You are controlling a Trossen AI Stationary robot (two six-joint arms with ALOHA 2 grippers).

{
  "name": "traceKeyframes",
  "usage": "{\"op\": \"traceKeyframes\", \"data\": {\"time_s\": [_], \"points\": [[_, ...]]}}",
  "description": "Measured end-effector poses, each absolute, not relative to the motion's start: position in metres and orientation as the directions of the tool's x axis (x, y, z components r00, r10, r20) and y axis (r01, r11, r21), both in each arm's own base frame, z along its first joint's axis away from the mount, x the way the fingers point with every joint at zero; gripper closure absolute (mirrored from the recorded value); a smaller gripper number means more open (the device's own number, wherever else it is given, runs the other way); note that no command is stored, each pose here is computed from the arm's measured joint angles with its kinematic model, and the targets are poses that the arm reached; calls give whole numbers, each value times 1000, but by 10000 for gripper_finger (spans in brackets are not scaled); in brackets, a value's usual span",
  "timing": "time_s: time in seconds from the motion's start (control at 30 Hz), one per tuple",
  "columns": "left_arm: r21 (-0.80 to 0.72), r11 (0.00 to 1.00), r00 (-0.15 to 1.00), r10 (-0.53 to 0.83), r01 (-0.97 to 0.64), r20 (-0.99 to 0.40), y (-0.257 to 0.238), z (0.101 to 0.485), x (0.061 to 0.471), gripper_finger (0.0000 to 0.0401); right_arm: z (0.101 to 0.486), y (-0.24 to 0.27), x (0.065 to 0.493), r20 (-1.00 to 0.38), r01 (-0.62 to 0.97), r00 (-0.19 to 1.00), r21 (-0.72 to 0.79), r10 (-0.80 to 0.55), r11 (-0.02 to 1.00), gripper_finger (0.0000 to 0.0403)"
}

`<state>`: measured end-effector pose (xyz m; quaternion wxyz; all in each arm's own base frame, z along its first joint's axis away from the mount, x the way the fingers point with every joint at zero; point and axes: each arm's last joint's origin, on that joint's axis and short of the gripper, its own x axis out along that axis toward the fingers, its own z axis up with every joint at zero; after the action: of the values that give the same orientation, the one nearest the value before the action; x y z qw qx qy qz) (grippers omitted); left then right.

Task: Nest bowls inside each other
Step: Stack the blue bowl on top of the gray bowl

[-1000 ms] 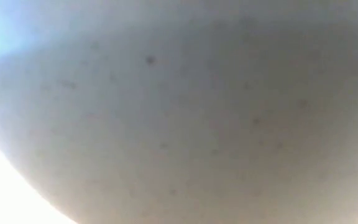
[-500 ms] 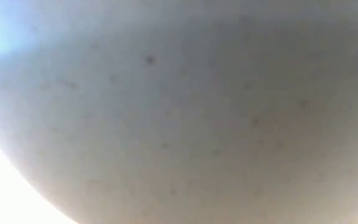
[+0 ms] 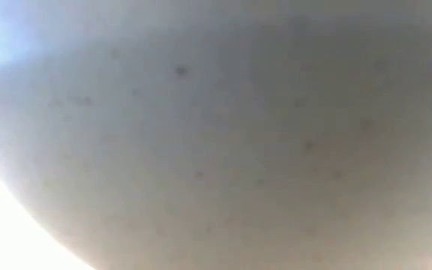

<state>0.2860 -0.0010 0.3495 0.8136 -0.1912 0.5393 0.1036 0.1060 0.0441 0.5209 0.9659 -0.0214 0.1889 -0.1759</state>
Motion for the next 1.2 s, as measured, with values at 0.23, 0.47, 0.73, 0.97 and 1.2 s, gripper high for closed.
{"op": "traceKeyframes", "data": {"time_s": [0.23, 0.47, 0.73, 0.97, 1.2], "points": [[-219, 909, 398, -64, -356, -915, 1, 352, 315, 401, 521, 44, 106, -359, 331, 866, -109, -347, 937, 206], [-191, 939, 330, -91, -285, -940, 1, 345, 356, 401, 517, 43, 104, -383, 347, 852, -96, -356, 933, 206], [-172, 960, 327, -93, -222, -940, 11, 354, 387, 401, 514, 41, 102, -412, 363, 836, -81, -363, 928, 206], [-178, 961, 358, -92, -214, -929, 22, 360, 396, 401, 514, 41, 101, -414, 358, 836, -90, -361, 930, 206], [-182, 960, 360, -96, -214, -928, 23, 359, 397, 401, 515, 37, 95, -401, 362, 840, -86, -365, 928, 206]]}}
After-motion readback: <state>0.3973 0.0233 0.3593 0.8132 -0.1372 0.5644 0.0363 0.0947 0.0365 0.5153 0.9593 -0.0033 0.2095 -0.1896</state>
